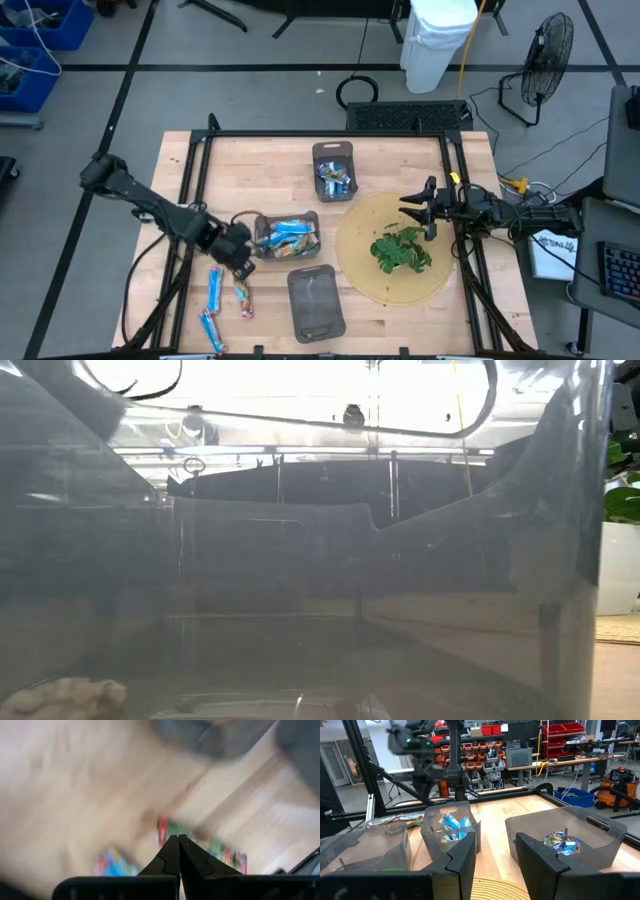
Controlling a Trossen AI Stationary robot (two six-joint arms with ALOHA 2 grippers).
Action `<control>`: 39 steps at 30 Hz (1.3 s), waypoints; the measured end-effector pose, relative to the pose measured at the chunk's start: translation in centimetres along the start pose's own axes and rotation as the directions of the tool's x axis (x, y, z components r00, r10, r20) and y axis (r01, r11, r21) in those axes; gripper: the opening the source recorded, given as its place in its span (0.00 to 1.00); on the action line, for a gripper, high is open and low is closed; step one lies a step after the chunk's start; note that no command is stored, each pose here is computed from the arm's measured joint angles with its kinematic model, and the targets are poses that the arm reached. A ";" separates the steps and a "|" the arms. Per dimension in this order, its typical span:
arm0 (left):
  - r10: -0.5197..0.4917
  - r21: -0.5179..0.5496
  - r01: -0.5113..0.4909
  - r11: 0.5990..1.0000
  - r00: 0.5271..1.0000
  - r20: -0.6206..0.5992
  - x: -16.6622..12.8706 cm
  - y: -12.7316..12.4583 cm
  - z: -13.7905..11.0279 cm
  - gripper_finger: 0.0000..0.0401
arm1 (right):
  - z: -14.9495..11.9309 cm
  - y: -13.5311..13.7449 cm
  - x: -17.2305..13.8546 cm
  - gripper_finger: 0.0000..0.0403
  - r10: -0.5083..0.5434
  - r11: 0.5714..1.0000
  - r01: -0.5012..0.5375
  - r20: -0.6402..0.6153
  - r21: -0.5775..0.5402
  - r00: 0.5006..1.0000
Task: Pick and place Granola Bars by type
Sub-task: Put the red granola bar into the bottom black bin
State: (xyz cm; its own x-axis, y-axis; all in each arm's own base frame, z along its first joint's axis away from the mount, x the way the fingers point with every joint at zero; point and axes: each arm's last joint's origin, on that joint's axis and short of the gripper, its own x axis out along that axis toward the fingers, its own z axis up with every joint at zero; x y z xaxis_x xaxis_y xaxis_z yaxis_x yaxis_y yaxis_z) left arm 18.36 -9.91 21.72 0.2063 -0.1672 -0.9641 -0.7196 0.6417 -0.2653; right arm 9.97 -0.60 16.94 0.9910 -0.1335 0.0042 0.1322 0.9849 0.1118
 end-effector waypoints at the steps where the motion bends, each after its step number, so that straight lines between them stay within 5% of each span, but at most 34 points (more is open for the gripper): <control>1: 0.023 -0.045 -0.025 0.999 0.999 -0.029 0.0 -0.2 -0.4 0.01 | 0.0 0.0 0.0 0.32 0.000 1.000 0.000 0.000 0.000 1.000; 12: 0.116 -0.463 -0.121 0.878 0.992 -0.040 0.9 -1.2 -5.3 0.04 | 0.0 0.0 0.0 0.32 0.000 1.000 0.000 0.001 0.000 1.000; 23: 0.223 -0.552 -0.234 0.801 0.971 -0.088 3.2 -1.6 -6.7 0.09 | 0.0 0.0 0.0 0.32 0.000 1.000 0.000 0.000 0.000 1.000; 32: 0.326 -0.589 -0.384 0.711 0.922 -0.208 5.4 -1.7 -6.8 0.27 | 0.0 0.0 0.0 0.32 0.000 1.000 0.000 0.000 0.000 1.000; 39: 0.388 -0.592 -0.431 0.681 0.898 -0.207 7.0 -1.7 -6.8 0.32 | 0.0 0.0 0.0 0.32 0.000 1.000 0.000 0.000 0.000 1.000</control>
State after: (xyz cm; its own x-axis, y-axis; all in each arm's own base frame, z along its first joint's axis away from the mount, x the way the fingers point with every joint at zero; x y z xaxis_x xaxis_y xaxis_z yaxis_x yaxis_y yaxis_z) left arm 16.58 -17.25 15.36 -0.2313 -0.0560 -0.9713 -0.9715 0.0657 0.2276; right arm 9.97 -0.61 16.94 0.9910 -0.1337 0.0041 0.1324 0.9849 0.1118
